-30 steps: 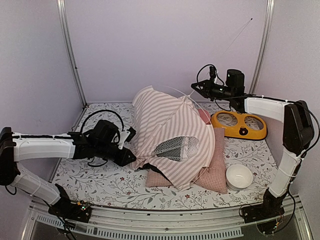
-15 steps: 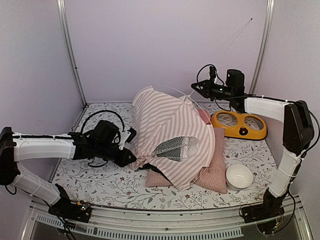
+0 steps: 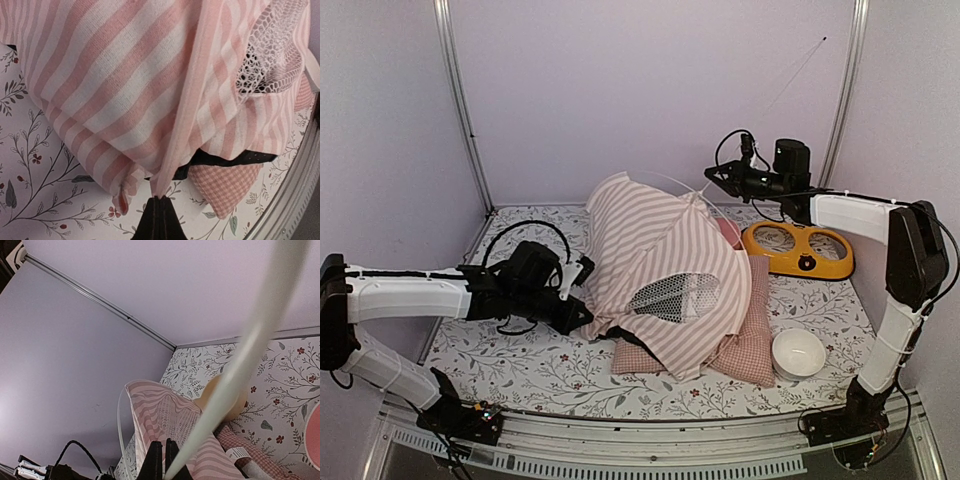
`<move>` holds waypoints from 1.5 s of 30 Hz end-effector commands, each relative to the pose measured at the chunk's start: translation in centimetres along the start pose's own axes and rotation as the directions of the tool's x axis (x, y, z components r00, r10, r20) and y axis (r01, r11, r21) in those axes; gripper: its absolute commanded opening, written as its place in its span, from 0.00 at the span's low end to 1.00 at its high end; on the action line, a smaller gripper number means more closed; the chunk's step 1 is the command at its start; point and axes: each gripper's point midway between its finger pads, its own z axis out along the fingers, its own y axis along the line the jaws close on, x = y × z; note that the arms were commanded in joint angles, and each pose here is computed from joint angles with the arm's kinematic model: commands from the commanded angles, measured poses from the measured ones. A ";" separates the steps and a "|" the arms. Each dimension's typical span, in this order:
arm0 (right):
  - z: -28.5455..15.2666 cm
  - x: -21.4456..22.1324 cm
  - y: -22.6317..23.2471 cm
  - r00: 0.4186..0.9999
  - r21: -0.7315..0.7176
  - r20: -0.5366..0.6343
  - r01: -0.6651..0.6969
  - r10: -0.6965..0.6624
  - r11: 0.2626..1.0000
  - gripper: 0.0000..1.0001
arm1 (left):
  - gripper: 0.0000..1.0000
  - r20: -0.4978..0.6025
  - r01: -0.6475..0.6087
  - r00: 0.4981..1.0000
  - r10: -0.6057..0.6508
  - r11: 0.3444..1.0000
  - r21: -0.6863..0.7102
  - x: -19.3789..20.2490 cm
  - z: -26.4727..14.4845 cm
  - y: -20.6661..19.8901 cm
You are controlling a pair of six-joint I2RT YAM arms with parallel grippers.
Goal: Set up the pet tent
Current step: Adjust the tent pole of the tent.
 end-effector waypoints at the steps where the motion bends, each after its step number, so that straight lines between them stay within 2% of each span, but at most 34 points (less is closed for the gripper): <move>1: -0.6 -2.3 -1.5 0.996 0.048 0.055 0.071 -0.073 0.996 0.00 | 0.00 -0.028 -0.009 1.000 0.009 1.000 -0.004 1.2 0.0 -0.2; 11: -1.0 -4.0 -1.1 0.983 0.090 0.095 0.146 -0.155 0.985 0.00 | 0.00 -0.058 -0.026 0.998 0.025 1.000 -0.008 1.7 0.2 -0.6; 28: -2.6 -6.1 -1.9 0.973 0.134 0.149 0.157 -0.177 0.978 0.00 | 0.00 -0.093 -0.027 0.995 0.024 0.999 -0.038 2.6 0.0 0.0; 35: -1.9 -5.1 -1.8 0.979 0.097 0.110 0.159 -0.170 0.982 0.00 | 0.00 -0.002 -0.047 0.999 0.047 0.996 -0.078 -0.2 -0.8 0.2; 36: -1.8 -4.9 -1.9 0.980 0.099 0.107 0.157 -0.167 0.983 0.00 | 0.04 0.015 -0.051 0.998 0.053 0.995 -0.080 -0.7 -0.8 0.1; 37: -1.8 -4.7 -2.0 0.982 0.096 0.100 0.153 -0.163 0.984 0.00 | 0.15 0.035 -0.052 0.998 0.055 0.995 -0.084 -1.4 -0.8 0.1; 38: -1.7 -4.5 -2.0 0.982 0.091 0.094 0.153 -0.161 0.984 0.00 | 0.21 0.054 -0.055 0.997 0.060 0.995 -0.086 -2.1 -0.7 0.0; 39: -1.7 -4.4 -2.0 0.984 0.086 0.090 0.147 -0.155 0.985 0.00 | 0.25 0.065 -0.057 0.996 0.063 0.994 -0.088 -2.7 -0.4 0.0; 41: -1.6 -4.2 -2.0 0.986 0.078 0.082 0.136 -0.143 0.988 0.00 | 0.28 0.085 -0.062 0.994 0.070 0.993 -0.097 -3.8 0.1 0.2; 45: -1.5 -4.1 -2.0 0.989 0.075 0.078 0.118 -0.123 0.990 0.00 | 0.25 0.080 -0.085 0.992 0.093 0.992 -0.094 -4.5 1.5 0.5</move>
